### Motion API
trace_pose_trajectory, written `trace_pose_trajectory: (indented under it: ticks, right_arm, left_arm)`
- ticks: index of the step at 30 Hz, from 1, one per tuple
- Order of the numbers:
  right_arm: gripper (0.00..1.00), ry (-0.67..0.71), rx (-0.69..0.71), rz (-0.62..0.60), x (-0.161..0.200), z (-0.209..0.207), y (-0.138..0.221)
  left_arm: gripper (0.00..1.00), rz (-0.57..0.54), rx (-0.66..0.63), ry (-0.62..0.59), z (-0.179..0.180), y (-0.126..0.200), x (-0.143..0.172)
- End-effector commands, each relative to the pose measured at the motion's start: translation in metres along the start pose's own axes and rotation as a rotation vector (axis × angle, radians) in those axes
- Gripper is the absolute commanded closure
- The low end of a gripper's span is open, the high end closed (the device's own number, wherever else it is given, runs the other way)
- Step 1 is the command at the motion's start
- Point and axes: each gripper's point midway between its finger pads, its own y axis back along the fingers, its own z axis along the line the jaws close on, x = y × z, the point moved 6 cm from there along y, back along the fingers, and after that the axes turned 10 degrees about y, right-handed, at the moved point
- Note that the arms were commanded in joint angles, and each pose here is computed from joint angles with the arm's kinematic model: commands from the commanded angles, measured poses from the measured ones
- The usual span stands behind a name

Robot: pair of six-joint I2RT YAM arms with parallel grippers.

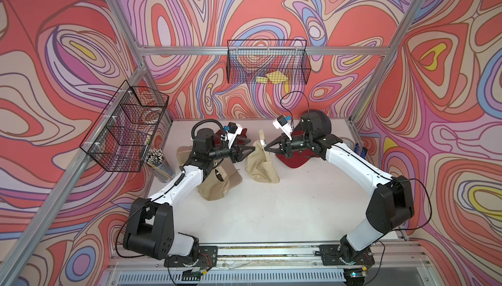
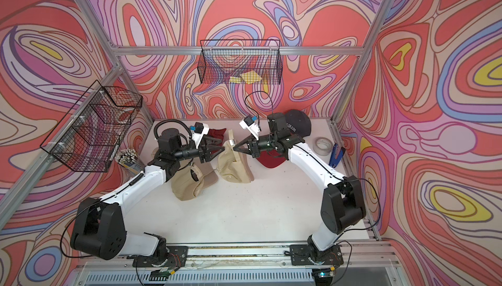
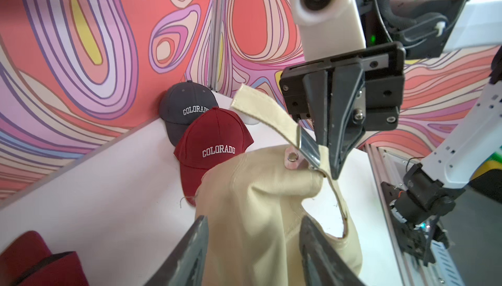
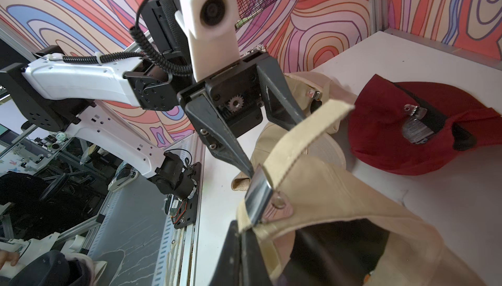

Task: Open the adjustable buckle of the baseball cap
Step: Pull the adjustable strap on the baseball cap.

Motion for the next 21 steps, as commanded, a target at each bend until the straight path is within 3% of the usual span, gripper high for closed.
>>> trace_pose_trajectory:
  ticks: [1, 8, 12, 21]
  right_arm:
    - [1.0, 0.027, -0.041, -0.008, -0.006, 0.004, 0.0]
    - [1.0, 0.023, -0.084, -0.007, -0.005, 0.007, -0.001]
    - [1.0, 0.023, -0.096, -0.01, -0.005, 0.008, 0.0]
    - [1.0, 0.032, -0.112, -0.017, -0.007, 0.011, 0.0]
  left_arm:
    - [0.43, -0.074, -0.018, -0.278, -0.016, 0.005, -0.017]
    - [0.31, -0.037, -0.047, -0.452, -0.034, 0.0, -0.007]
    - [0.3, 0.03, -0.044, -0.529, -0.042, -0.005, 0.004]
    - [0.41, 0.047, -0.03, -0.566, -0.044, -0.006, 0.007]
